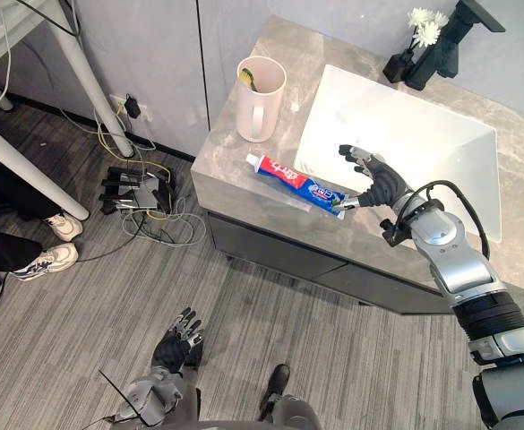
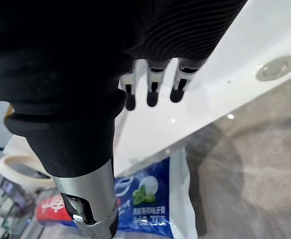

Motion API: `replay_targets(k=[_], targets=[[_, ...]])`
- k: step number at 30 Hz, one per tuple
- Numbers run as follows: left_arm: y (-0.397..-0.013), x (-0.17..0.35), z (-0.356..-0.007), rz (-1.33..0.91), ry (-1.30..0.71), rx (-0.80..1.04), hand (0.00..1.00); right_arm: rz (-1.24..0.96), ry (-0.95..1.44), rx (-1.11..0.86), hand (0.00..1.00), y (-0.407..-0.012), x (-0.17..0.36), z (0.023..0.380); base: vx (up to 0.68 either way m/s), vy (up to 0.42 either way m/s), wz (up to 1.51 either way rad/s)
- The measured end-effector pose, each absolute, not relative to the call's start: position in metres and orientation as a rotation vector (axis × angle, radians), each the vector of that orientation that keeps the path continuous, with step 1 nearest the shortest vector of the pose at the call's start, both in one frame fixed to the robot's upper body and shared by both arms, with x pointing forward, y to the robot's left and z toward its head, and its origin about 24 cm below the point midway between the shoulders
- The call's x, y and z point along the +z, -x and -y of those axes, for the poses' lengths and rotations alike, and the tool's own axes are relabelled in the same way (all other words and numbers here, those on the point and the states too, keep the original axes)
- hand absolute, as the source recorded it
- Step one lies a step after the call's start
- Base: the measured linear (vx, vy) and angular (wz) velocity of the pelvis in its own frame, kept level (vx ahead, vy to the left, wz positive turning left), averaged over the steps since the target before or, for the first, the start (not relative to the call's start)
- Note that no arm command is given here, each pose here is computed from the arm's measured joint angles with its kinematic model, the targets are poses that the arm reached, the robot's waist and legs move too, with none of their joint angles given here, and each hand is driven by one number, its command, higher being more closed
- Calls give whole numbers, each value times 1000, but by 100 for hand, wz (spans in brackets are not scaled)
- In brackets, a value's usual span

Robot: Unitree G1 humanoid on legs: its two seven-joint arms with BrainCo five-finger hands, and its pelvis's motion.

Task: Organize washtable

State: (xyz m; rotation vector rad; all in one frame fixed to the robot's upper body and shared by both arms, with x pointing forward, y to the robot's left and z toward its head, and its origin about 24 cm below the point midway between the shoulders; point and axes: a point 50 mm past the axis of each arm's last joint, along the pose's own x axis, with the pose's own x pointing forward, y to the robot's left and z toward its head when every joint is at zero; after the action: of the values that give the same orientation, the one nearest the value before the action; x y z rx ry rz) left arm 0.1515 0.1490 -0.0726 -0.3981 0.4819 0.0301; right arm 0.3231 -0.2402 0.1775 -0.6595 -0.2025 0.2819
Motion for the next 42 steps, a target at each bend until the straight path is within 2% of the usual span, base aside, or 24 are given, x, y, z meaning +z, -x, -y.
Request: replay_targets(k=[14,15,35,42], targets=[[-163,-61,-151,-420,394,35,0,212,662,270,0,-327,183,241,6,5,4],[-164,-59,-151,-413,394,33,0,212,663,269,100,-327,183,241,-11,7,7],[-169,-50,-158,-363,387,48,0,274,711,202,100,-330,206,247,3,5,2],[-169,-50,-159,-364,381,46,0,247,762,257,100,-330,202,242,-4,14,-3]])
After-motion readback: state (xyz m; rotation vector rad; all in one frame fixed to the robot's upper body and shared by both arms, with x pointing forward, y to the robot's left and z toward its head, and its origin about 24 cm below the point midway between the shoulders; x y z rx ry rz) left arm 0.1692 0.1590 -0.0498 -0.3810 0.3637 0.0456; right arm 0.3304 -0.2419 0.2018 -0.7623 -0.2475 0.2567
